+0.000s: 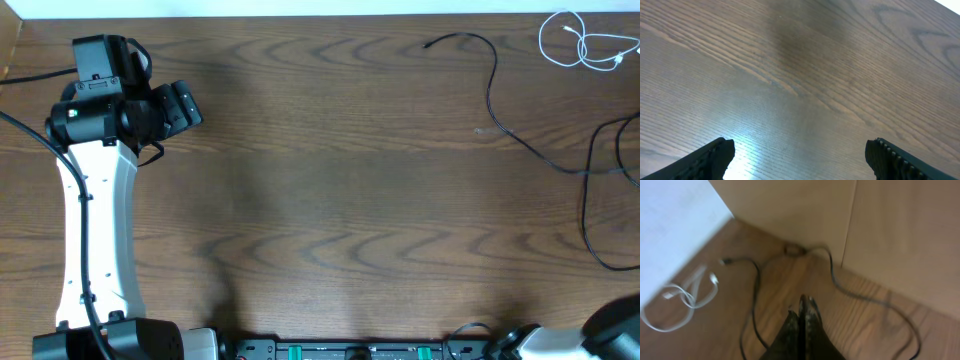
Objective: Untangle cables
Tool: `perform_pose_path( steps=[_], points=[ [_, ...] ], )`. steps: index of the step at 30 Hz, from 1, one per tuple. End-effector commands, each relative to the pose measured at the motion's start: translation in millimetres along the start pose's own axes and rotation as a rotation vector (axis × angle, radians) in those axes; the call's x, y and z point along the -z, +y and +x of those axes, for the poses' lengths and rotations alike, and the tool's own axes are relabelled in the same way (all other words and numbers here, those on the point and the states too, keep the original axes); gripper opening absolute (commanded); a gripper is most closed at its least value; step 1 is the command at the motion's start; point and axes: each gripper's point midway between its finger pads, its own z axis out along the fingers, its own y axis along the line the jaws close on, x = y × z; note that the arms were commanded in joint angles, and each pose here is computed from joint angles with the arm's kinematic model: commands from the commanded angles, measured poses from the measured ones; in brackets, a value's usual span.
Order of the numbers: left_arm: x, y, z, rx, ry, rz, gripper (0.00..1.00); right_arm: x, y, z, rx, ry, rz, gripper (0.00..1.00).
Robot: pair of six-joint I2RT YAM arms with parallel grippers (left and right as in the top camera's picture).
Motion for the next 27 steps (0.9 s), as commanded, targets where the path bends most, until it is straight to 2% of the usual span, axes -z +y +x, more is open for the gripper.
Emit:
perform_pose_path(
  steps=[1, 2, 5, 7, 11, 13, 14, 15, 16, 18, 20, 22, 24, 27],
  points=[
    [9.2, 0.5, -4.4, -0.009, -0.028, -0.002, 0.89, -42.8, 3.1, 31.8, 0.033, 0.117, 0.028, 0.86],
    [9.0, 0.5, -4.3, -0.009, -0.028, -0.002, 0.89, -48.0, 4.4, 36.8, 0.034, 0.134, 0.027, 0.99],
    [9.0, 0.5, -4.3, -0.009, -0.028, -0.002, 0.89, -54.8, 24.4, 45.4, 0.041, 0.171, -0.052, 0.99],
    [9.2, 0.4, -4.5, -0.009, -0.028, -0.002, 0.89, -45.8, 64.0, 43.6, 0.103, 0.175, -0.219, 0.99],
    [9.1, 0.5, -4.2, -0.009, -0.027, -0.002, 0.89, -32.8, 115.6, 54.9, 0.271, 0.169, -0.307, 0.99],
    [9.2, 0.6, -4.3, -0.009, -0.028, -0.003, 0.89, -31.8, 124.1, 56.6, 0.310, 0.152, -0.275, 0.99],
    [9.2, 0.6, -4.3, -0.009, -0.028, -0.003, 0.89, -33.5, 119.1, 54.1, 0.281, 0.139, -0.210, 0.99],
    [9.1, 0.6, -4.2, -0.009, -0.027, -0.003, 0.89, -36.0, 107.1, 49.7, 0.138, 0.130, -0.120, 0.99],
    [9.0, 0.5, -4.2, -0.009, -0.027, -0.002, 0.89, -35.6, 109.3, 50.3, 0.083, 0.137, -0.130, 0.99],
    [9.0, 0.5, -4.3, -0.009, -0.027, -0.002, 0.89, -15.0, 169.0, 63.9, 0.078, 0.220, -0.482, 0.99],
    [9.2, 0.5, -4.3, -0.009, -0.028, -0.002, 0.89, 2.6, 206.5, 77.9, 0.143, 0.249, -0.640, 0.99],
    [9.2, 0.5, -4.3, -0.009, -0.028, -0.002, 0.89, 8.5, 226.8, 91.0, 0.200, 0.257, -0.676, 0.99],
    [9.1, 0.5, -4.2, -0.009, -0.027, -0.002, 0.89, 16.9, 268.3, 123.7, 0.329, 0.265, -0.720, 0.99],
    [9.0, 0.5, -4.3, -0.009, -0.027, -0.002, 0.89, 20.0, 306.4, 155.7, 0.400, 0.266, -0.737, 0.99]
  ],
)
